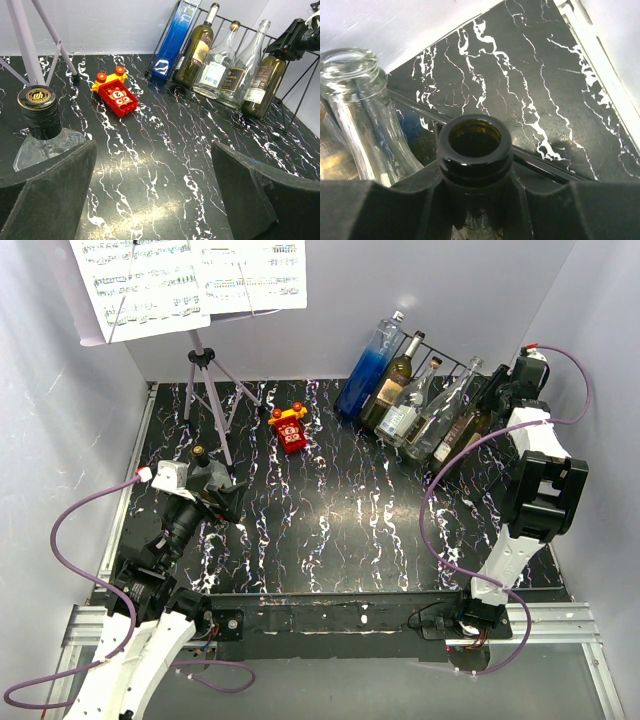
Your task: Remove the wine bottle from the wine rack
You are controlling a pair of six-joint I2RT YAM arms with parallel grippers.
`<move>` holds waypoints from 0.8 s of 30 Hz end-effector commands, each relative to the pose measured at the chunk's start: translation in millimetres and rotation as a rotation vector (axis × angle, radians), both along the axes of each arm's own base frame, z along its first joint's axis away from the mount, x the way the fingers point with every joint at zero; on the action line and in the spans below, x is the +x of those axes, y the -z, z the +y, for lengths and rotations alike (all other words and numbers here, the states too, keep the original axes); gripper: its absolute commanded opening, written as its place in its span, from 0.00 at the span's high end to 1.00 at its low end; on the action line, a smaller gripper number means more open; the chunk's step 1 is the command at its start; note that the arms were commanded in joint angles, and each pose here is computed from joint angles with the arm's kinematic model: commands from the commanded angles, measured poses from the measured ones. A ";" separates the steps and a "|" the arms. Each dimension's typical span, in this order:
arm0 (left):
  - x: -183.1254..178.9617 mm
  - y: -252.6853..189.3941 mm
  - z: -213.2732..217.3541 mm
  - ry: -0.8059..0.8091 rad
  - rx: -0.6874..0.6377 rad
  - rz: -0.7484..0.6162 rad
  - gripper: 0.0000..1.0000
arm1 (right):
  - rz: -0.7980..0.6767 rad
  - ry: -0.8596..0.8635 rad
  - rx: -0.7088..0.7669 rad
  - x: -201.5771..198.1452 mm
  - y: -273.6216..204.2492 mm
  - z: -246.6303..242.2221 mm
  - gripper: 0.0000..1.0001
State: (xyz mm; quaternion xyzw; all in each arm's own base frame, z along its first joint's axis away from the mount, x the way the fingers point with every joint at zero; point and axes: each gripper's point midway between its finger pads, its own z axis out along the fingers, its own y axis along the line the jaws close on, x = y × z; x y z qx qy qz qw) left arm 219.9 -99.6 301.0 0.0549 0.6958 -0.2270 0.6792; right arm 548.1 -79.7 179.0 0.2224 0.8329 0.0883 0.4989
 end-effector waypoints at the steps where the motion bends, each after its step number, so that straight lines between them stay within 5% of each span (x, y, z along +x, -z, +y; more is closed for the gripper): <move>1: -0.4 -6.0 -1.2 0.009 0.005 -0.020 0.02 | -0.147 -0.046 -0.036 16.4 -30.9 -0.3 0.67; 6: -0.3 -6.0 -1.0 0.008 0.005 -0.020 0.02 | -0.201 -0.045 -0.062 11.7 -41.2 -4.1 0.99; 24: -0.6 -4.9 -1.7 0.013 0.006 -0.017 0.02 | -0.411 -0.066 -0.119 -5.5 -104.9 2.2 0.99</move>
